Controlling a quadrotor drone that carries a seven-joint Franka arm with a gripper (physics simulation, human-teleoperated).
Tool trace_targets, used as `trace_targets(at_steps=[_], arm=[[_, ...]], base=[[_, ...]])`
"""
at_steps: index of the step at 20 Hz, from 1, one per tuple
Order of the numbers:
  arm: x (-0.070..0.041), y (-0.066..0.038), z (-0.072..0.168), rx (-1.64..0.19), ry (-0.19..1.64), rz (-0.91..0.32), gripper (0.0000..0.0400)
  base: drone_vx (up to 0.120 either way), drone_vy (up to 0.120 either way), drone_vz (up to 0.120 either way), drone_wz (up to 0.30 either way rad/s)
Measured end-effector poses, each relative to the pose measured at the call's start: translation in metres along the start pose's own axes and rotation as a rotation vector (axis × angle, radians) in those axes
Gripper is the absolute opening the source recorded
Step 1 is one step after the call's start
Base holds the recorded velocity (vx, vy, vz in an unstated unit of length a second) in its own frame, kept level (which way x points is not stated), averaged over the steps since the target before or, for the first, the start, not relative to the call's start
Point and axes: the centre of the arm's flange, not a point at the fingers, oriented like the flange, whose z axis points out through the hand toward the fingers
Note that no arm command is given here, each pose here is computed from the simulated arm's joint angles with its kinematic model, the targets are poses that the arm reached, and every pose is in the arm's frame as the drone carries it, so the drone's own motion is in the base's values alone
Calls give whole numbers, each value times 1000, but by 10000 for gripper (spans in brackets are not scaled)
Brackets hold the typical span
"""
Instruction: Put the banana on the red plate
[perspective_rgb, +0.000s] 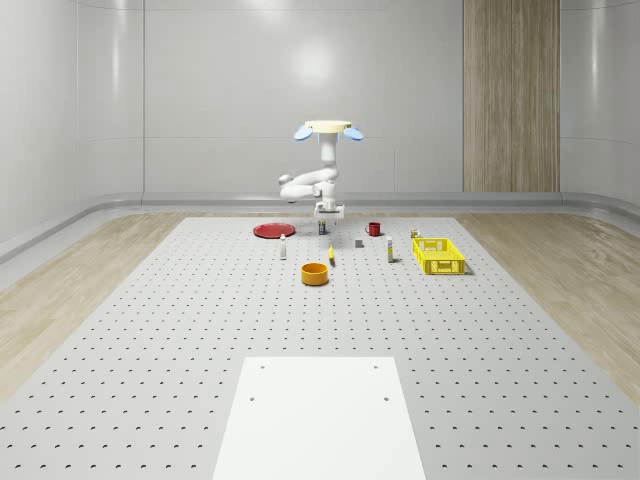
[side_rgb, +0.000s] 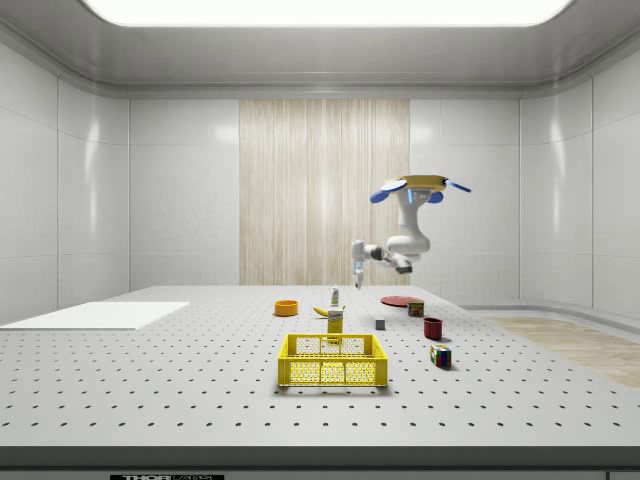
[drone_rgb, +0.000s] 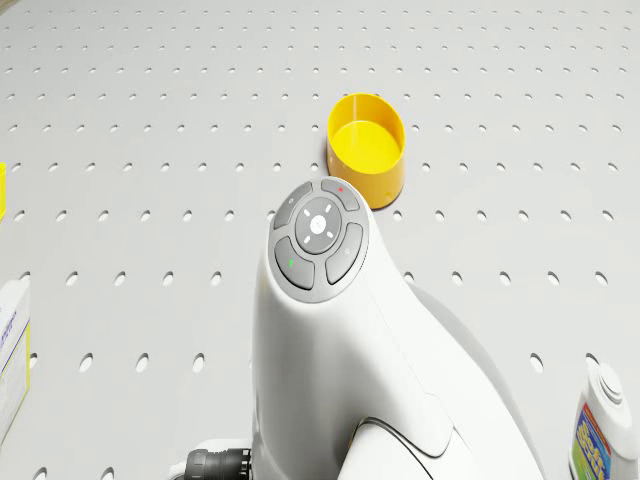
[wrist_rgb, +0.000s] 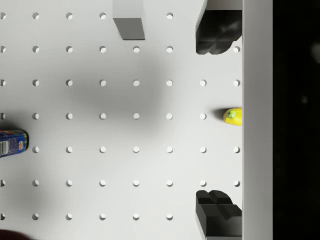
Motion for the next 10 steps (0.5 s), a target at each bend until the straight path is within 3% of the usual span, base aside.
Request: trace_targets(at_steps=[10], arm=[[0, 0, 0, 0, 0, 0, 400]], base=[[120, 0, -112, 0]])
